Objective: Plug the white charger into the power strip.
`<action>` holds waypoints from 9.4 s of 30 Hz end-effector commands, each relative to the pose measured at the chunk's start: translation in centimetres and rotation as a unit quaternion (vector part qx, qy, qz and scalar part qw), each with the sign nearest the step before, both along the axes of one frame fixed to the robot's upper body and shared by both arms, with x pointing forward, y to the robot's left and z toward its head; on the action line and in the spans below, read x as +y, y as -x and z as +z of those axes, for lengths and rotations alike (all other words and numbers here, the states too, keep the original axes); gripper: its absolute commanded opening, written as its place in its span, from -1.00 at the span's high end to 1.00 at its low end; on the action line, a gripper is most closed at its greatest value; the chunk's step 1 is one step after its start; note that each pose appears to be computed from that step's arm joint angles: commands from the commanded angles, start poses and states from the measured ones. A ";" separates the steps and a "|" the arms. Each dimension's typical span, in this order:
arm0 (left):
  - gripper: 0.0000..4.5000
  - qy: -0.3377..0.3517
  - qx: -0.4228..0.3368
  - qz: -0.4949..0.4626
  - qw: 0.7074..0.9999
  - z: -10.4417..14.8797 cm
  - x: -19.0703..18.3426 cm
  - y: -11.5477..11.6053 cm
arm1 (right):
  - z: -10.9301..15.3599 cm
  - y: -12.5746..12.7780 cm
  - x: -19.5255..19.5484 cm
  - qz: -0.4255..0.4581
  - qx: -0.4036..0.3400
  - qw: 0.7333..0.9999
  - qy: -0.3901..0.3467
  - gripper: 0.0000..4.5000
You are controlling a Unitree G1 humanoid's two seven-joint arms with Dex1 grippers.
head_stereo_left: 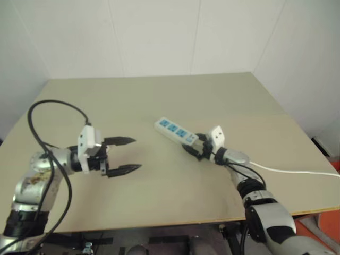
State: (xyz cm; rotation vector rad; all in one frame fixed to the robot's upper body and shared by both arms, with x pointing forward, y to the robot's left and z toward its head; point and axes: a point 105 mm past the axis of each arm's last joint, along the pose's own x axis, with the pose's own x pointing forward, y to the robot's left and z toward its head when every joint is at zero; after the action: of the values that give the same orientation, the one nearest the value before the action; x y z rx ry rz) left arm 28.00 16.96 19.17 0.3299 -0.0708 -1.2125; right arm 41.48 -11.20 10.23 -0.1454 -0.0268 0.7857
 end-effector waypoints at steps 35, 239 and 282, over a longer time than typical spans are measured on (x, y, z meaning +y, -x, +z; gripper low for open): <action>-1.00 -0.048 -0.042 0.107 0.992 2.9 -0.1 -4.3 | 0.1 13.0 -0.8 0.261 0.009 0.965 0.024 -0.53; 0.56 0.097 0.135 -0.203 0.965 -8.0 -6.3 -3.2 | -4.9 10.2 6.4 0.385 0.021 0.910 0.150 -0.53; 0.56 0.048 0.107 -0.117 0.986 -7.0 0.6 -3.4 | -5.6 10.0 6.3 0.382 0.027 0.910 0.157 -0.53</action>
State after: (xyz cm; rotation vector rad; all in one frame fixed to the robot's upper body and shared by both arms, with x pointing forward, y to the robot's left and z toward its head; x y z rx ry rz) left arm 30.85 13.99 11.49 0.0384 0.0005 -1.5740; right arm 32.21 -3.22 7.42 -0.3934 -0.0342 1.5644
